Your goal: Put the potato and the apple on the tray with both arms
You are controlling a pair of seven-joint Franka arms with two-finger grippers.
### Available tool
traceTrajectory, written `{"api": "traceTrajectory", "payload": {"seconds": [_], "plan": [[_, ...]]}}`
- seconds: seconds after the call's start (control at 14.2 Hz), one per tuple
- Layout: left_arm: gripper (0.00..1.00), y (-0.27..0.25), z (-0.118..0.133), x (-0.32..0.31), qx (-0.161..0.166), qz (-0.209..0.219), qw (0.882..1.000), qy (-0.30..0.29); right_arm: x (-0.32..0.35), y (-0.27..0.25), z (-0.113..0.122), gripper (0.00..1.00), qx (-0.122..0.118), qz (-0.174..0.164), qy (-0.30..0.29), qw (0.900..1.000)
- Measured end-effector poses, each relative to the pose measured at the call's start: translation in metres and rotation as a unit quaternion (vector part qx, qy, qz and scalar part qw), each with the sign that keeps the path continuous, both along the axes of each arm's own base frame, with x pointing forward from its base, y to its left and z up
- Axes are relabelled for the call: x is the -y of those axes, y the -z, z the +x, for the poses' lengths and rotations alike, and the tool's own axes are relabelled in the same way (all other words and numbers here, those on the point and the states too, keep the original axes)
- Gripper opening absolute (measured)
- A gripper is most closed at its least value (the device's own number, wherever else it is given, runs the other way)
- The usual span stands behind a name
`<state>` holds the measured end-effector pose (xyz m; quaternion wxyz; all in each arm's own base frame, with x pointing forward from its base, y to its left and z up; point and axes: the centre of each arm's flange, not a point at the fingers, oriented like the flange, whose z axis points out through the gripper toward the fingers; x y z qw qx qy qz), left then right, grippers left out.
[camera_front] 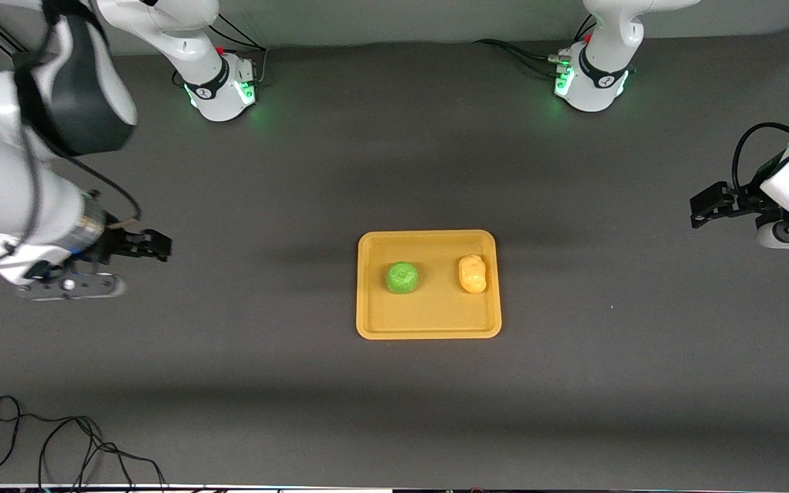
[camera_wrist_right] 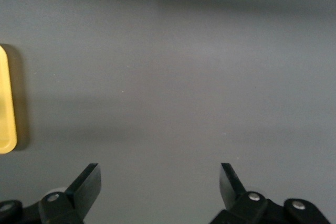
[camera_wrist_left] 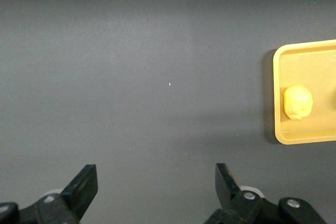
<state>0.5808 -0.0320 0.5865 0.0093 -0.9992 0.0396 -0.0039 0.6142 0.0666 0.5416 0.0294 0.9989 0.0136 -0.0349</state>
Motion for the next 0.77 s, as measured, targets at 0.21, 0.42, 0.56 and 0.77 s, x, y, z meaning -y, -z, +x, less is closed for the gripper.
{"api": "traceTrajectory", "payload": {"seconds": [0.21, 0.42, 0.56, 0.77], "plan": [[1.00, 0.003, 0.002, -0.002, -0.003, 0.000, 1.000, -0.002, 0.063, -0.028, -0.013, 1.00, 0.009, 0.032, 0.037, 0.999], [1.00, 0.006, 0.003, -0.006, -0.006, -0.001, 1.000, -0.005, 0.064, -0.045, -0.029, 1.00, 0.017, 0.033, 0.040, 0.998], [1.00, 0.007, 0.003, -0.006, -0.006, -0.001, 1.000, -0.005, 0.068, -0.051, -0.032, 1.00, 0.025, 0.033, 0.044, 0.998], [1.00, 0.007, 0.003, -0.006, -0.006, -0.001, 1.000, -0.005, 0.067, -0.054, -0.028, 1.00, 0.043, 0.033, 0.059, 0.997]]}}
